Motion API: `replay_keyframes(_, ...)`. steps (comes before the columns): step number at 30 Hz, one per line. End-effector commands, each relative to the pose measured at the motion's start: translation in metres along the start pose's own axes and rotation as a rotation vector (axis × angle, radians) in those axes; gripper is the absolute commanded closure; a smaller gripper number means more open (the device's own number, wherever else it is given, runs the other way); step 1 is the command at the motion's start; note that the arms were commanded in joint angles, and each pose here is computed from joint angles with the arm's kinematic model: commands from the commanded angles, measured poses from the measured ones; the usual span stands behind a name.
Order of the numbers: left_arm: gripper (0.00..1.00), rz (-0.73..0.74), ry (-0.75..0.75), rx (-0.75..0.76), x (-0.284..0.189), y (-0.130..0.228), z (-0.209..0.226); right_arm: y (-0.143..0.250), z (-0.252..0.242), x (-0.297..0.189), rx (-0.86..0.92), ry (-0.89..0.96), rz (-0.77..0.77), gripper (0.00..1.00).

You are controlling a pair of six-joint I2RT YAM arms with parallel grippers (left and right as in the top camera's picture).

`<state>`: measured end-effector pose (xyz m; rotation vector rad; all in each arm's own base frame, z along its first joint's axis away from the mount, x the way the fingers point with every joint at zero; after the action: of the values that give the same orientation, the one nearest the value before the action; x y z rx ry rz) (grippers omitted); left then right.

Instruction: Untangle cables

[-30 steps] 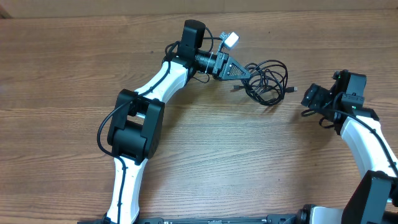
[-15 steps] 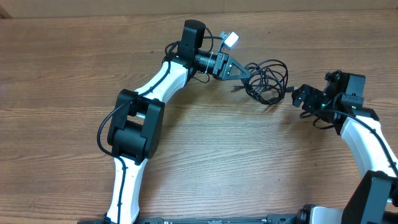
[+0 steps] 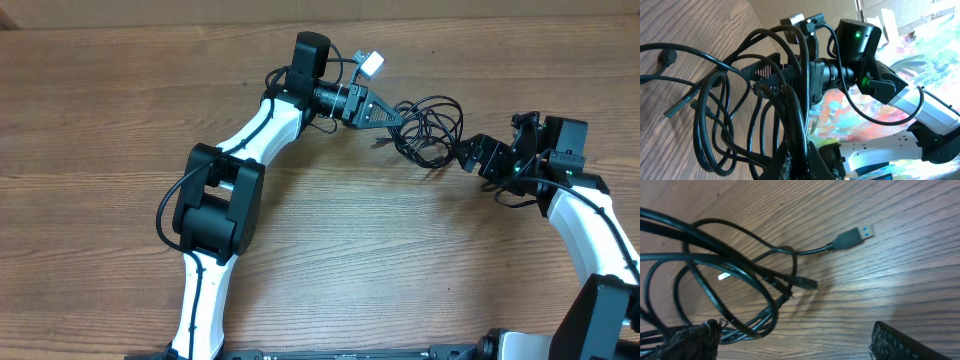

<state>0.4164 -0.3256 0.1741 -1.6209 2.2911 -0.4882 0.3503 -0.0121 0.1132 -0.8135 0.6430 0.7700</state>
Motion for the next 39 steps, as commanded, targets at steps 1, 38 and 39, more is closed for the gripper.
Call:
replay_keyframes(1, 0.96, 0.010, 0.011, 0.036, 0.003, 0.002, 0.000, -0.005, 0.010, -0.002, -0.007, -0.056, -0.002, 0.08)
replay_keyframes(38, 0.96, -0.011, -0.056, -0.146, 0.021, 0.000, 0.008, -0.027, 0.015, -0.003, -0.009, -0.069, -0.103, 0.11)
replay_keyframes(39, 0.96, -0.008, -0.053, -0.144, 0.023, 0.001, 0.008, -0.028, 0.015, -0.003, -0.010, -0.069, -0.104, 0.11)
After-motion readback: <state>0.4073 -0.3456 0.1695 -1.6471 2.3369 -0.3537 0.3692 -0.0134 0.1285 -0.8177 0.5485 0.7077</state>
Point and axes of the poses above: each gripper's point midway between its finger pads, its own x axis out along the fingers, its own z axis along the line the jaws close on, y = z × x, the point moved 3 cm from there along -x, back along the fingers, and after that the axes turned 3 degrees about x, right-handed, at the moved point
